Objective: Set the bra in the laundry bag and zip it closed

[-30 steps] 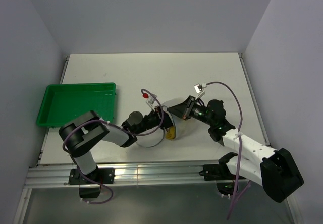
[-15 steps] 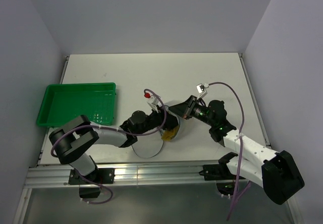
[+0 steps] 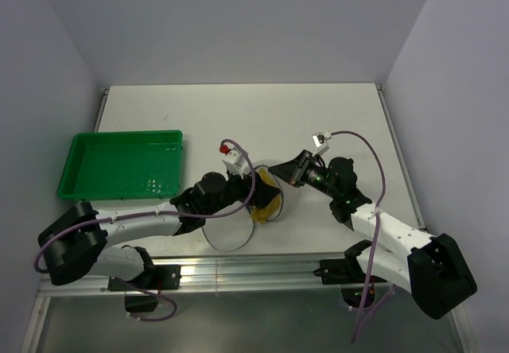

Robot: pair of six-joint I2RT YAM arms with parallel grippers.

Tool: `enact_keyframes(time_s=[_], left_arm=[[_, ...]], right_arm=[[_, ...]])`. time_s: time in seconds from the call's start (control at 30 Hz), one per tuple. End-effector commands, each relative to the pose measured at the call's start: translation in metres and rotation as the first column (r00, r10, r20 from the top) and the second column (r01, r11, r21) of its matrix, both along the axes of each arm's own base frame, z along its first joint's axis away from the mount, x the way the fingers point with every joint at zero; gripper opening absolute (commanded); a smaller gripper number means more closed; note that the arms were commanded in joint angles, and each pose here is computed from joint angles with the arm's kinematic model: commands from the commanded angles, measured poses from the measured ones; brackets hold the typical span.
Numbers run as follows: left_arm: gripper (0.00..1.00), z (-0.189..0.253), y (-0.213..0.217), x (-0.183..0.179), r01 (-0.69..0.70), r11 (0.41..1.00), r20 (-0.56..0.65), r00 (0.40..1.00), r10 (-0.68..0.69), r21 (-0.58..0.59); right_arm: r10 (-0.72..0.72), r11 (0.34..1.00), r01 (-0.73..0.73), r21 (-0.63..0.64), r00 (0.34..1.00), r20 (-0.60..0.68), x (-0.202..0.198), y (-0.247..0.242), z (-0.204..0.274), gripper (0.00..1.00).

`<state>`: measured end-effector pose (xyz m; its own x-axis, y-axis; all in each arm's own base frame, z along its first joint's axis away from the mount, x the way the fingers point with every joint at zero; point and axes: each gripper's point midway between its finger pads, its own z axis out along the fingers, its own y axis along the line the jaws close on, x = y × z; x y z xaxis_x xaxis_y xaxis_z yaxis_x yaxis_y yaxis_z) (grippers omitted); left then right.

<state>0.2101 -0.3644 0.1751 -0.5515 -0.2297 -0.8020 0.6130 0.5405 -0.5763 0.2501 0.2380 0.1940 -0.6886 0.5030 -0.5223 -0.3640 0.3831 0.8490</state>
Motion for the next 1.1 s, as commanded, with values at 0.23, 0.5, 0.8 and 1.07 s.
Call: enact_keyframes(time_s=[0.23,0.5,0.8,1.07], left_arm=[[0.96,0.028,0.026,-0.012,0.016,0.991,0.062,0.998,-0.024,0.132],[0.97,0.043,0.059,-0.027,-0.022,0.996,0.060,0.998,0.017,0.086],[0.88,-0.017,0.156,-0.036,-0.369,0.912,-0.202,0.893,0.401,0.179],[0.75,-0.093,0.197,-0.075,-0.446,0.861,-0.476,0.719,0.507,0.243]], right_arm=[[-0.018,1.000,0.017,0.026,0.998,0.054,0.005,-0.006,0.010,0.00],[-0.017,0.999,0.016,0.032,0.999,0.046,0.007,-0.007,0.006,0.00],[-0.012,0.999,0.010,0.048,0.999,0.044,0.008,-0.005,0.005,0.00],[-0.013,0.999,0.011,0.047,0.998,0.059,0.007,-0.006,0.007,0.00]])
